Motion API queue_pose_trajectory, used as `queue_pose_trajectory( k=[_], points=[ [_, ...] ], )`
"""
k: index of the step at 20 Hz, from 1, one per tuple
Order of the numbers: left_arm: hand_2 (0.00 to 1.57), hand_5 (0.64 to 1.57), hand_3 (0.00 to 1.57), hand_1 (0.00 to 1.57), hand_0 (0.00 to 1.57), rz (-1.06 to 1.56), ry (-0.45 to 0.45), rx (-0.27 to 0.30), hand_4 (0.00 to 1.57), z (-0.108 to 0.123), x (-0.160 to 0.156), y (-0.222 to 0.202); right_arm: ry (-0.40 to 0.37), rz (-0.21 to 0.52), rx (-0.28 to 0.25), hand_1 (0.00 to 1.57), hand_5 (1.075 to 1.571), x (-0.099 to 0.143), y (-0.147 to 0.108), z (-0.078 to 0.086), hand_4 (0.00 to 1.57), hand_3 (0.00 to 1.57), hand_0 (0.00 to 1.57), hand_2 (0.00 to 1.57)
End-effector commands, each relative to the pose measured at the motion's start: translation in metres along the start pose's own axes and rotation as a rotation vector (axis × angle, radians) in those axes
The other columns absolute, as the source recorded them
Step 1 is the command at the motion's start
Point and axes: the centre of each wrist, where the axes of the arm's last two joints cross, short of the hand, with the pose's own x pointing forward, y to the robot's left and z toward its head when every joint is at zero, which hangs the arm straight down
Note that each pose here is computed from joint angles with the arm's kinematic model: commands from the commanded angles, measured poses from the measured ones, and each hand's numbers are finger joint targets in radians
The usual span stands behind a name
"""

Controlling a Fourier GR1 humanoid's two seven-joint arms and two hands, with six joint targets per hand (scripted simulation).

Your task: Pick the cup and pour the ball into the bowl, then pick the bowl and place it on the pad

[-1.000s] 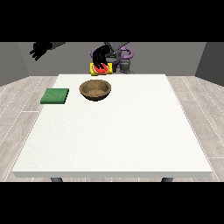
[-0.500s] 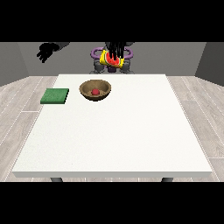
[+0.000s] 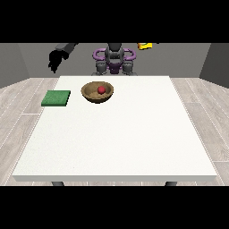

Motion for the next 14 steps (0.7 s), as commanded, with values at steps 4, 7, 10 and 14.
queue_pose_trajectory(
  k=[4, 7, 10, 14],
  points=[
    [0.0, 1.566, 0.0, 0.0, 0.0, 0.429, -0.089, -0.073, 1.06, -0.013, -0.021, 0.111, 0.012, -0.036, -0.084, 0.0, 1.566, -0.039, 0.022, 0.014, 0.72, 0.0, 0.0, 0.0],
    [0.0, 1.561, 0.0, 0.0, 0.0, 0.479, -0.119, -0.091, 1.05, -0.013, -0.036, 0.149, -0.041, -0.069, -0.069, 0.0, 1.567, -0.035, 0.05, 0.002, 0.74, 0.0, 0.0, 0.0],
    [0.0, 1.555, 0.0, 0.0, 0.0, 0.478, -0.153, -0.075, 1.05, -0.008, -0.045, 0.174, -0.039, -0.094, -0.043, 0.0, 1.567, -0.04, 0.061, -0.005, 0.74, 0.0, 0.0, 0.0],
    [0.0, 1.561, 0.0, 0.0, 0.0, 0.471, -0.106, -0.105, 0.99, 0.003, -0.054, 0.188, -0.007, -0.085, -0.06, 0.0, 1.566, -0.073, 0.051, 0.003, 0.69, 0.0, 0.0, 0.0]
  ],
)
